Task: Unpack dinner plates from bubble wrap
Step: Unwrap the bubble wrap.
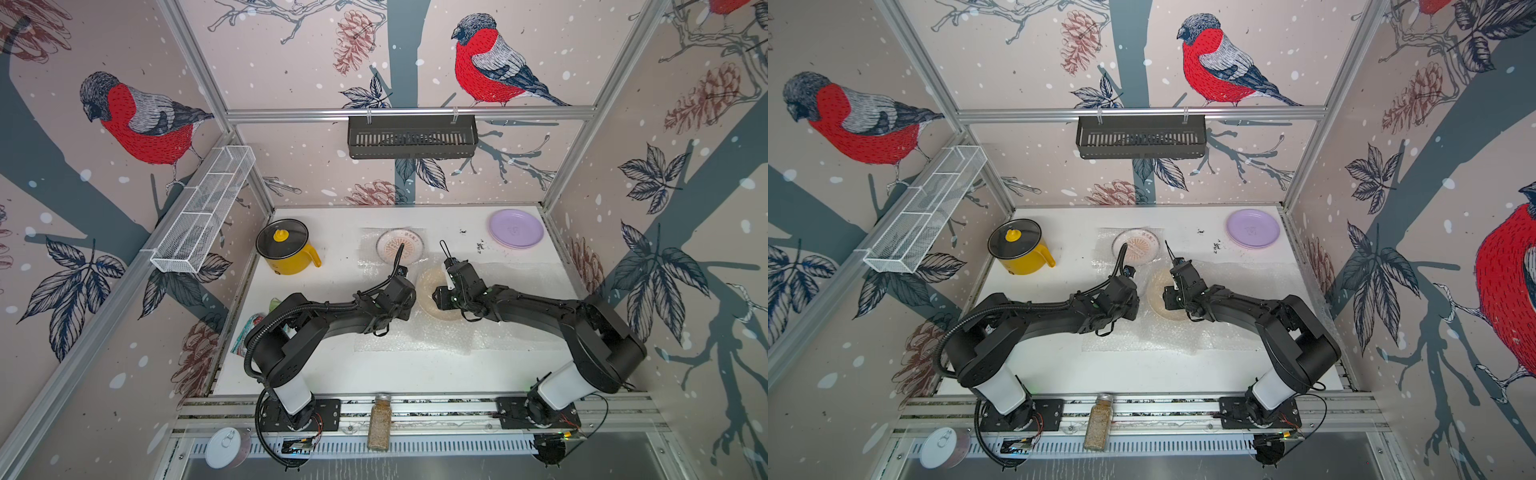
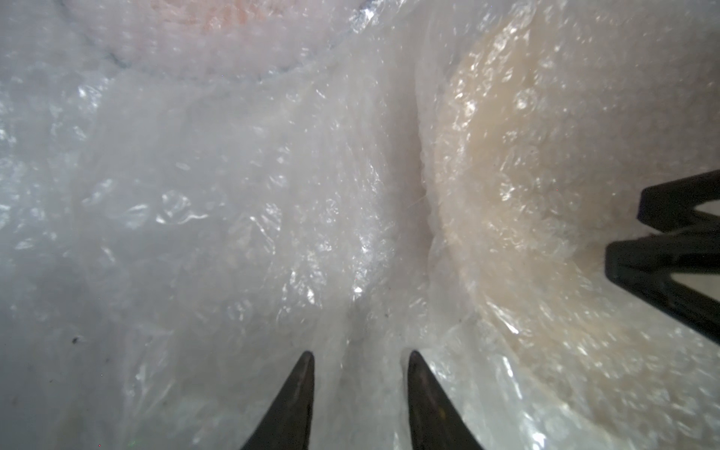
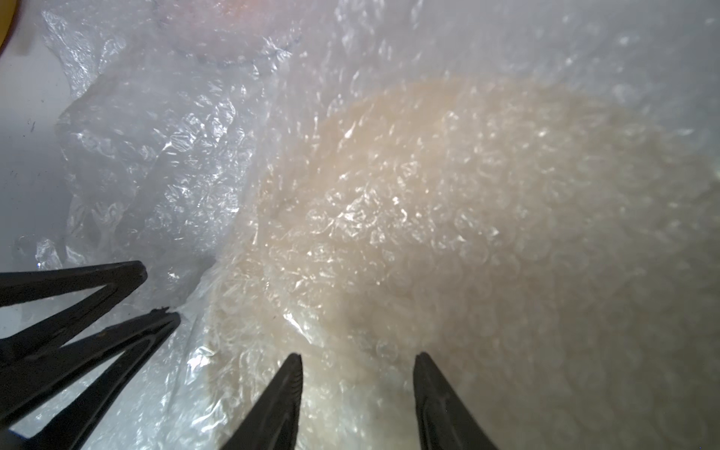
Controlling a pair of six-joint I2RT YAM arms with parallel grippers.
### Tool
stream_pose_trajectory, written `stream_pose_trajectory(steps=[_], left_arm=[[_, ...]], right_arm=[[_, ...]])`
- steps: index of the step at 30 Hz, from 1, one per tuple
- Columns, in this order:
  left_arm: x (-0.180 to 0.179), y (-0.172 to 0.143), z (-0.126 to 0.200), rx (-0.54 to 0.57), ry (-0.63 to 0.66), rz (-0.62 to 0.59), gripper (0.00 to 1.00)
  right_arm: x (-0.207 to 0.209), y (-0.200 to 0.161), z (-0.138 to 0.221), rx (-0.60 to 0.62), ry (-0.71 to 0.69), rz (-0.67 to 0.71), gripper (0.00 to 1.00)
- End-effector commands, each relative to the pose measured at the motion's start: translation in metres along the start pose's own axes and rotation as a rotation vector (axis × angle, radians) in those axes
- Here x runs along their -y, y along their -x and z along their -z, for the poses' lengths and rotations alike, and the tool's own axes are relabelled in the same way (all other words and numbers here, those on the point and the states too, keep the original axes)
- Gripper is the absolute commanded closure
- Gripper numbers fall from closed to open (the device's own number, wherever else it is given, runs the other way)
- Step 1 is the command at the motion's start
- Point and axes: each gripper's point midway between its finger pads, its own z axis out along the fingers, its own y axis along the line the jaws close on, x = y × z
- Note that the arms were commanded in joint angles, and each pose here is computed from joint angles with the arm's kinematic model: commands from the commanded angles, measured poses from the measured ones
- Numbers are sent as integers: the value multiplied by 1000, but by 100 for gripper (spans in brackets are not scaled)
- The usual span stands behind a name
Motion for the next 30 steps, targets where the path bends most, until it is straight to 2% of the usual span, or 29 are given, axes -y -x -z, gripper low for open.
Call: stream_pose_trajectory(steps=[1, 4, 8, 12, 14, 19, 25, 27, 30], left_arm=[[11, 7, 0, 22, -49, -8, 64], [19, 9, 1, 23, -97, -17, 68], [28, 12, 3, 33, -138, -45, 68], [37, 11, 4, 24, -166, -82, 56], [34, 12, 2, 21, -144, -96, 55], [30, 14, -5, 9, -99, -111, 62], [26, 18, -10, 8, -63, -90, 79], [25, 21, -9, 13, -51, -78, 88], [28, 24, -7, 17, -61, -66, 94]], right_arm=[[-1, 0, -1, -4, 3, -8, 52], [-1, 0, -2, -7, 2, -9, 52], [-1, -1, -3, -11, 2, -9, 52], [-1, -1, -4, -15, 3, -9, 52], [-1, -2, -5, -17, 4, -10, 52], [-2, -1, -4, -15, 4, -10, 52], [0, -2, -4, -17, -2, -10, 52], [0, -2, -5, -21, -6, -10, 52], [3, -4, -8, -30, -19, -17, 52]])
